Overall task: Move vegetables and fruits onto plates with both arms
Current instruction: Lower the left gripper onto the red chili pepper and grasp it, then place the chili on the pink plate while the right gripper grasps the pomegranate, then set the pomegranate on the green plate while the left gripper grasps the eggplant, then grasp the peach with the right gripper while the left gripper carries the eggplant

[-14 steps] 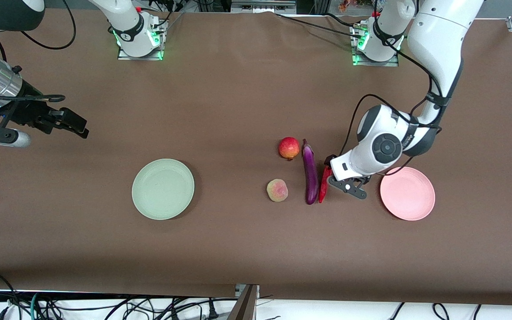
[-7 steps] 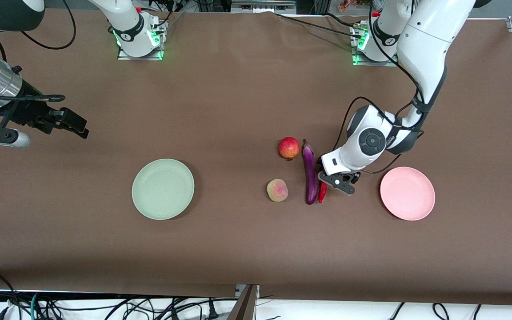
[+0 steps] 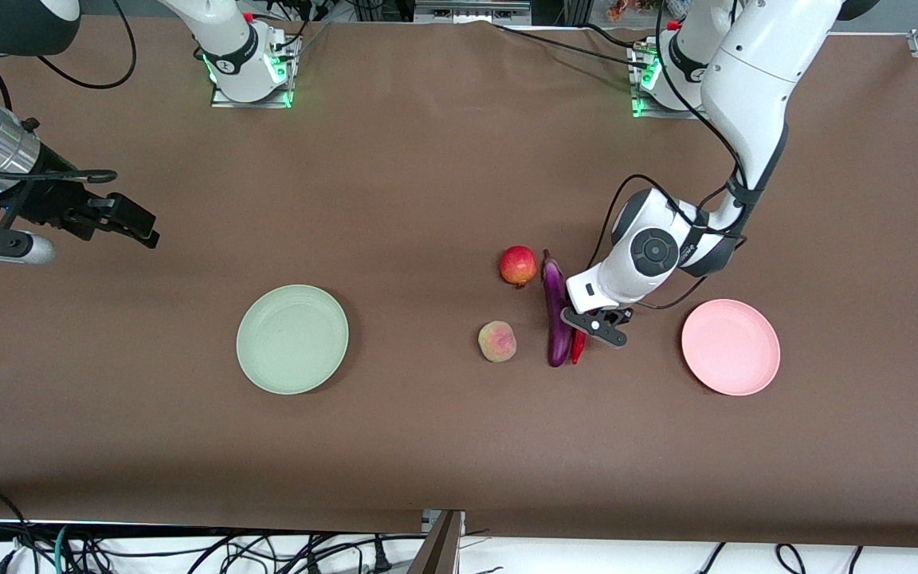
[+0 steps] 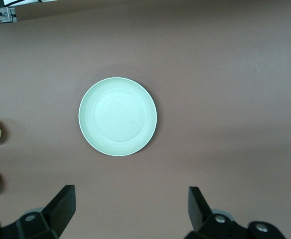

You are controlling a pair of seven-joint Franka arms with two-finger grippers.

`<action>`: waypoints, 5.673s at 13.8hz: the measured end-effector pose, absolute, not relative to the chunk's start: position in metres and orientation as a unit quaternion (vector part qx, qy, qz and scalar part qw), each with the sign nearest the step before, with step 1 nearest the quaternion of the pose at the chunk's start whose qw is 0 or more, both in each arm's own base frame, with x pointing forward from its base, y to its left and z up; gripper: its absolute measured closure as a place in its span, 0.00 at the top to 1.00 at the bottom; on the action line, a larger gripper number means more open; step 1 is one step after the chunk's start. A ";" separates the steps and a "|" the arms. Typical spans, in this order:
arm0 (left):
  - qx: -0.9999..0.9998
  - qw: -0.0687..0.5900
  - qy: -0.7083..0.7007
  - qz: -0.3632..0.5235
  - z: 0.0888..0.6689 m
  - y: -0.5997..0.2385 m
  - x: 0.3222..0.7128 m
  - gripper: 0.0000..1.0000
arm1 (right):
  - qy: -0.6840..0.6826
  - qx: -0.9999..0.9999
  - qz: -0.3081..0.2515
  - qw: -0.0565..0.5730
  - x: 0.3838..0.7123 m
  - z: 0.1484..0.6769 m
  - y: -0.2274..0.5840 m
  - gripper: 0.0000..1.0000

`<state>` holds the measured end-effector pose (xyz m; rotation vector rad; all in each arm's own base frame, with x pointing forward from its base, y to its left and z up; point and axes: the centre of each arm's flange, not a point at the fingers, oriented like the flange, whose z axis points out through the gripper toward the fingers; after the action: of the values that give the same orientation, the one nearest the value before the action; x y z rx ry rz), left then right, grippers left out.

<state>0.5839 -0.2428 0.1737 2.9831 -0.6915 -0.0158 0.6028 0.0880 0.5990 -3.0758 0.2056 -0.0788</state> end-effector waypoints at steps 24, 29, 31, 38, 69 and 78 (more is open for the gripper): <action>0.982 -0.065 -0.176 -0.019 0.199 0.041 0.649 0.53 | 0.092 -0.993 0.007 0.076 0.539 0.328 0.528 1.00; 0.982 -0.066 -0.178 -0.016 0.211 0.037 0.654 1.00 | 0.072 -0.993 -0.003 0.089 0.493 0.275 0.588 1.00; 0.981 -0.066 -0.180 -0.018 0.215 0.034 0.655 1.00 | 0.056 -0.995 -0.011 0.085 0.482 0.270 0.597 1.00; 0.980 -0.065 -0.185 -0.017 0.221 0.027 0.655 1.00 | 0.043 -0.994 -0.036 0.097 0.473 0.215 0.610 1.00; 0.994 0.010 -0.096 -0.057 0.183 -0.311 0.606 0.81 | -0.028 -0.997 0.058 -0.038 0.676 0.271 0.223 1.00; 0.996 -0.044 -0.033 -0.069 0.259 -0.287 0.616 0.38 | 0.097 -0.992 -0.025 0.078 0.641 0.296 0.404 1.00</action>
<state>0.6163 -0.2873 0.2593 3.2192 -0.1074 -0.2233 0.6408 0.4035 0.2960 -2.9701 0.2909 -0.0758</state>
